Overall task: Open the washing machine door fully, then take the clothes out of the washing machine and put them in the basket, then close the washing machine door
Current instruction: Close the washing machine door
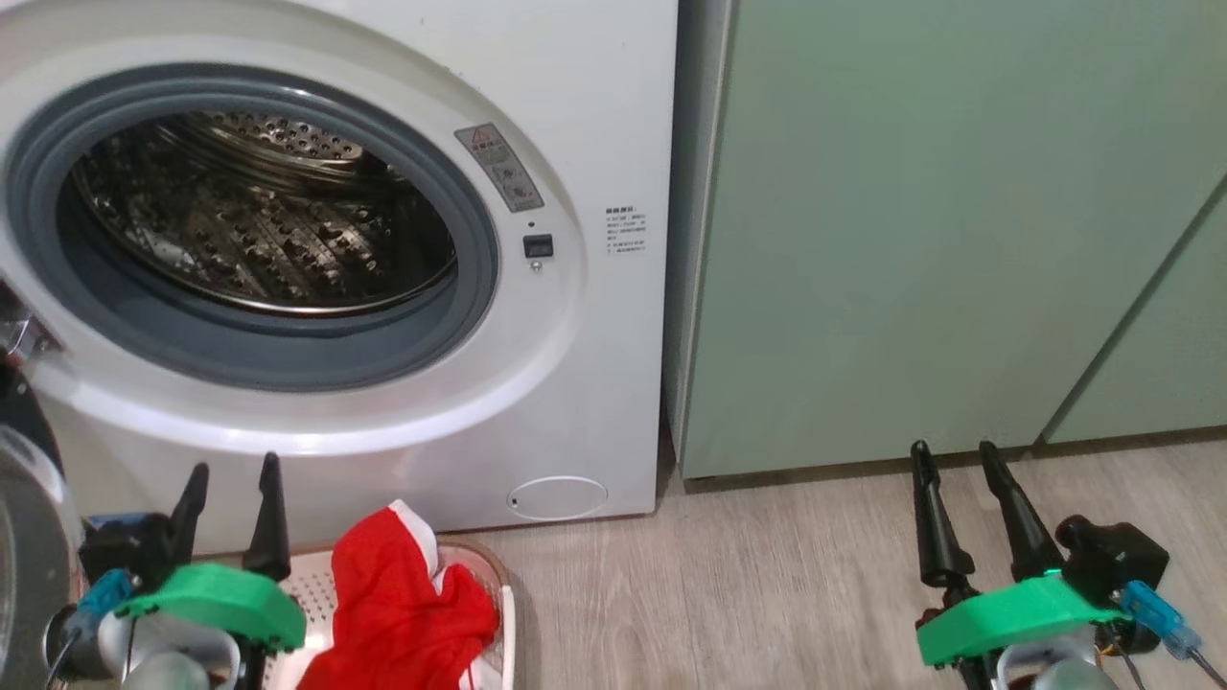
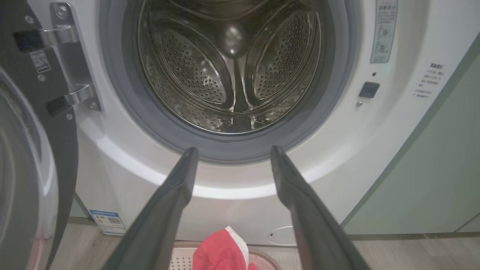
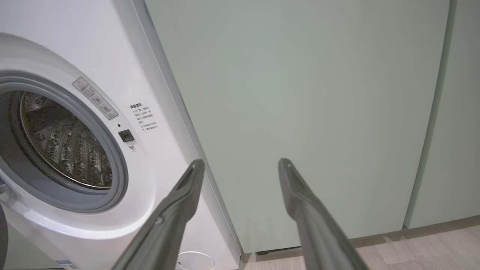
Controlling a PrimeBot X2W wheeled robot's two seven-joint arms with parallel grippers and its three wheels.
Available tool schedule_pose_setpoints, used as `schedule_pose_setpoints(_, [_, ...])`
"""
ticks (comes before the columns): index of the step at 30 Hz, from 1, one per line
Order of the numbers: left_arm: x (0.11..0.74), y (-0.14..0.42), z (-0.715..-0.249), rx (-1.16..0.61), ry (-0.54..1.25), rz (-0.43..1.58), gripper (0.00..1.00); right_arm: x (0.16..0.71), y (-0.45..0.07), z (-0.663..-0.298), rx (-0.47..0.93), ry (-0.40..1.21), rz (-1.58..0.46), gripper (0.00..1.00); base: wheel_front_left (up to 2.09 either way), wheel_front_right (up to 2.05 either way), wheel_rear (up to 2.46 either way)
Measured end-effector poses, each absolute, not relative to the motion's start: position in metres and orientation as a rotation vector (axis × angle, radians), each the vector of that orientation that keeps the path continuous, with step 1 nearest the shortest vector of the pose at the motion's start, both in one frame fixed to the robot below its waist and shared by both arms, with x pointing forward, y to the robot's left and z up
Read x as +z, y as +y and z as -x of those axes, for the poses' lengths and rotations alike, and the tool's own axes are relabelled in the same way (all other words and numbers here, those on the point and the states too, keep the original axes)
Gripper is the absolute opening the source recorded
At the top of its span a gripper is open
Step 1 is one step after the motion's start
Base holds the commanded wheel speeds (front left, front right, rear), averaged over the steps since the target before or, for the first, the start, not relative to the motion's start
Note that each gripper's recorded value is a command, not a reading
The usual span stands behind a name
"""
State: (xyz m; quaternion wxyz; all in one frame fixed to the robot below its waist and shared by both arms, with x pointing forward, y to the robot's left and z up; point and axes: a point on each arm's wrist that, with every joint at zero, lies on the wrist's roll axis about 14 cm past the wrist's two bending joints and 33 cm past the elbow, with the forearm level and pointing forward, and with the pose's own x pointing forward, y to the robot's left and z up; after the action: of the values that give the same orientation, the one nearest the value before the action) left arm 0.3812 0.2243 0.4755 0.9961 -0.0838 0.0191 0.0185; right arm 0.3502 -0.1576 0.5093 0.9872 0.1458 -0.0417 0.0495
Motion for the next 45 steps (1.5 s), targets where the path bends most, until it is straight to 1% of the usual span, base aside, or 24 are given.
schedule_pose_setpoints(15, [0.479,0.227,-0.380,0.038,0.030,0.167,1.00,0.505,-0.153,-0.349,0.111,-0.070,-0.301,1.00,-2.12,2.03,0.09])
schedule_pose_setpoints(22, [0.477,0.227,-0.379,0.025,0.037,0.161,1.00,0.502,-0.151,-0.349,0.115,-0.059,-0.309,1.00,-1.43,1.41,0.02])
schedule_pose_setpoints(27, [0.476,0.226,-0.378,0.022,0.042,0.157,1.00,0.500,-0.150,-0.348,0.116,-0.054,-0.309,1.00,-0.70,0.70,0.00])
schedule_pose_setpoints(37, [0.473,0.227,-0.374,0.022,0.051,0.162,1.00,0.501,-0.147,-0.351,0.126,-0.052,-0.309,1.00,0.00,0.00,0.00])
schedule_pose_setpoints(45, [0.468,0.248,-0.360,0.091,0.057,0.173,1.00,0.502,-0.122,-0.362,0.202,-0.043,-0.311,1.00,0.00,0.00,0.00])
